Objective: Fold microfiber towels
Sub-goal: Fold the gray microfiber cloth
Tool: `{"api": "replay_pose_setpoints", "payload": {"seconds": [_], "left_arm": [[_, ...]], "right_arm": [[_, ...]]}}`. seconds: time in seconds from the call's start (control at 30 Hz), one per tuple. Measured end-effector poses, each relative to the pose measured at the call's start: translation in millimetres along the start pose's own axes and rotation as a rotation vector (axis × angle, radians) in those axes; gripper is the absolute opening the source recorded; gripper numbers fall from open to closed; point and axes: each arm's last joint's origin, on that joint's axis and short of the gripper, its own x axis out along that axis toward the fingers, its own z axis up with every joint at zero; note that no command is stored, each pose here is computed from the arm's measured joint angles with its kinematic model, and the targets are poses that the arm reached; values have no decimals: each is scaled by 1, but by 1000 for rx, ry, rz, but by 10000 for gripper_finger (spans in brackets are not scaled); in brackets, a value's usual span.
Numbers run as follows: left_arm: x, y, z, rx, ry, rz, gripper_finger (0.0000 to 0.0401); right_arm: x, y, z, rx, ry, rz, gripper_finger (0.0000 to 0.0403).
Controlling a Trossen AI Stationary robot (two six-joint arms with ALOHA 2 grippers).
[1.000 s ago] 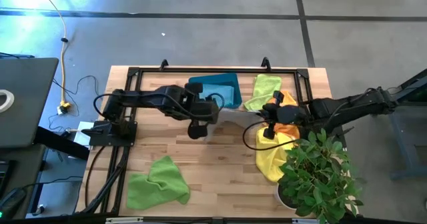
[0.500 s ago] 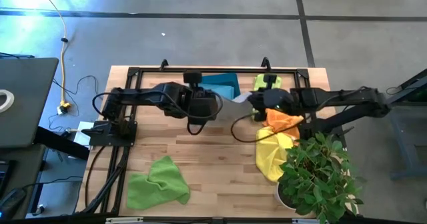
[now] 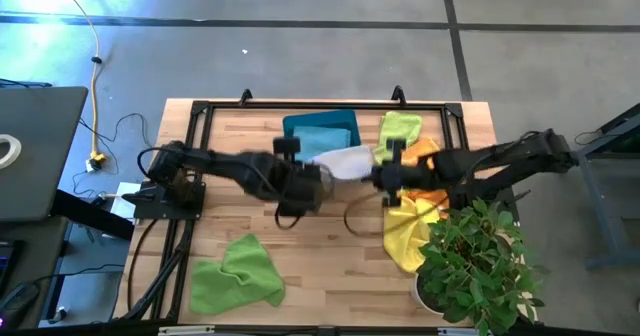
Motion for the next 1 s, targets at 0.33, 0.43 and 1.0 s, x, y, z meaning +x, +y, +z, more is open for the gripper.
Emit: {"api": "replay_pose_setpoints", "payload": {"seconds": [0.33, 0.43, 1.0], "left_arm": [[50, -121, -20, -8, -68, -285, 0], [59, -152, -25, -5, -108, -443, 0], [61, -171, -26, 49, -45, -785, 0]], "right_arm": [[39, 89, -29, 19, 59, 244, 0], [47, 110, -31, 32, 82, 331, 0], [45, 153, -13, -6, 119, 620, 0]]}}
